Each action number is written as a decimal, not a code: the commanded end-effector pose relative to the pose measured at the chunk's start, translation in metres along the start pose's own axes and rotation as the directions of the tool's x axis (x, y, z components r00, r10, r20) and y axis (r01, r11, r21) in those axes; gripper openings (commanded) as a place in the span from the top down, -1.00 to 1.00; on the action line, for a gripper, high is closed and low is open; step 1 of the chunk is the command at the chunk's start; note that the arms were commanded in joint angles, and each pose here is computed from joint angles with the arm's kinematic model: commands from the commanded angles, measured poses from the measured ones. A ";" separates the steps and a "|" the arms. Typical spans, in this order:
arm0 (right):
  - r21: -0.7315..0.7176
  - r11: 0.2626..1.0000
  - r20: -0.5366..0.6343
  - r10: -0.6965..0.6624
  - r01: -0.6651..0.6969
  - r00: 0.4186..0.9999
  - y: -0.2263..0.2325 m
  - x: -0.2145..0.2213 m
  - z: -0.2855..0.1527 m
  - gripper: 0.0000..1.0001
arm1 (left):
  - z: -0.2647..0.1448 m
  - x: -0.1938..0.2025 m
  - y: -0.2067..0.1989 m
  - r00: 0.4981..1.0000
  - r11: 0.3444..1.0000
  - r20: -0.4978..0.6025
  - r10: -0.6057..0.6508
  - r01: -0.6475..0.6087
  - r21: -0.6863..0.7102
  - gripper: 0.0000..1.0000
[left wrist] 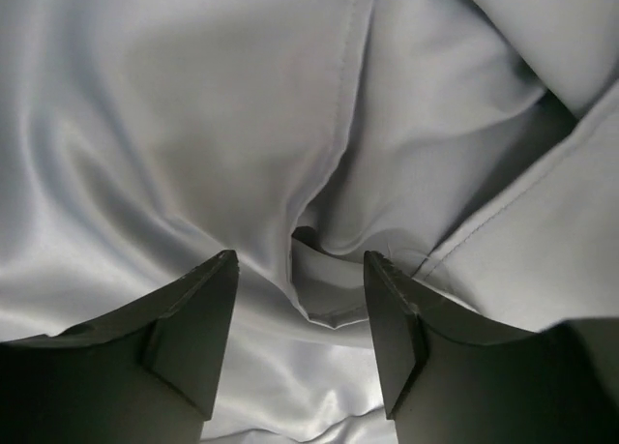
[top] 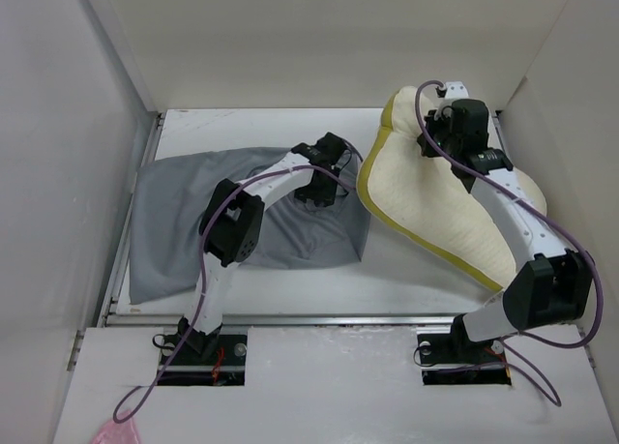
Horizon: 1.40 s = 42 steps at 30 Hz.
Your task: Put the pillow into the pillowcase
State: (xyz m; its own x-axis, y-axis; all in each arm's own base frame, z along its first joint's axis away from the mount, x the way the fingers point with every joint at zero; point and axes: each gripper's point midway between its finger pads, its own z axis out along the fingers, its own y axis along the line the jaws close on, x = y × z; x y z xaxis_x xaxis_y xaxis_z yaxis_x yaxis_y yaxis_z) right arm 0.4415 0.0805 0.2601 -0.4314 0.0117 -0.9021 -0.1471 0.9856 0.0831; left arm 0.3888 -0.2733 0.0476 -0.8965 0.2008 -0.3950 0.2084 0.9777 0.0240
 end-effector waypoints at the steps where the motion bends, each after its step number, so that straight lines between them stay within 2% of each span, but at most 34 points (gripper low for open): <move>1: 0.000 1.000 0.151 0.012 -0.012 0.989 0.003 -0.044 -0.021 1.00 | -0.018 -0.019 -0.003 0.998 1.000 0.056 0.009 -0.010 0.017 -0.06; 5: -0.001 1.000 0.160 0.012 -0.012 0.987 0.003 -0.047 -0.024 1.00 | -0.008 -0.011 0.007 1.000 0.999 0.024 0.000 0.001 -0.054 -0.06; 9: 0.009 1.000 0.170 0.012 -0.014 0.985 0.001 -0.050 -0.028 1.00 | -0.003 -0.006 0.016 1.000 0.995 0.015 -0.004 0.005 -0.101 0.18; 14: 0.021 1.000 0.162 0.012 -0.015 0.987 -0.001 -0.046 -0.030 1.00 | 0.001 0.004 0.017 1.000 0.994 -0.017 0.002 -0.003 -0.105 0.20; 15: 0.021 1.000 0.162 0.012 -0.015 0.987 -0.001 -0.046 -0.030 1.00 | 0.003 0.004 0.017 1.000 0.995 -0.014 0.001 -0.003 -0.104 0.29; 16: 0.021 1.000 0.162 0.012 -0.015 0.987 -0.001 -0.046 -0.030 1.00 | 0.006 0.005 0.014 1.000 0.996 -0.014 -0.001 0.000 -0.085 0.81; 17: 0.021 1.000 0.162 0.012 -0.015 0.987 -0.001 -0.046 -0.030 1.00 | 0.002 0.005 0.009 1.000 0.998 -0.017 -0.003 0.002 -0.055 1.00; 21: 0.021 0.999 0.129 0.032 -0.035 0.991 -0.001 -0.032 -0.023 1.00 | -0.026 -0.021 0.012 0.996 0.997 0.081 -0.030 0.036 -0.063 1.00; 26: 0.020 0.994 0.083 0.103 -0.105 0.991 -0.001 -0.008 0.003 1.00 | -0.100 -0.062 0.001 0.966 0.997 0.251 -0.064 0.054 0.049 1.00; 29: 0.114 0.985 0.090 0.122 -0.132 0.988 -0.001 0.001 0.019 1.00 | -0.122 -0.063 0.000 0.959 0.995 0.276 -0.065 0.041 0.090 1.00; 33: 0.243 0.952 0.151 0.152 -0.185 0.977 -0.001 -0.013 0.032 1.00 | -0.131 -0.055 -0.001 0.964 0.995 0.262 -0.034 0.009 0.096 1.00; 37: 0.286 0.929 0.176 0.192 -0.237 0.966 0.003 -0.025 0.054 1.00 | -0.138 -0.055 -0.004 0.962 0.995 0.270 -0.029 0.002 0.103 1.00; 38: 0.299 0.928 0.150 0.185 -0.223 0.971 0.006 -0.017 0.064 1.00 | -0.138 -0.054 -0.006 0.963 0.994 0.267 -0.029 -0.001 0.111 1.00; 42: 0.350 0.905 0.177 0.189 -0.241 0.966 0.036 -0.010 0.072 1.00 | -0.149 -0.064 -0.009 0.955 0.991 0.295 -0.030 -0.009 0.131 1.00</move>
State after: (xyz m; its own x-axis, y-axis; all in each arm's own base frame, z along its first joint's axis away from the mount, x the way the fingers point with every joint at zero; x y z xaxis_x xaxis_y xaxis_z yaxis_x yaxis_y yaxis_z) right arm 0.4896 0.1063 0.1829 -0.4840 0.1366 -0.8644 0.2025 0.9784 0.0412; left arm 0.3844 -0.2826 0.1839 -0.7745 0.1474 -0.6152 0.2418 0.9676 -0.0725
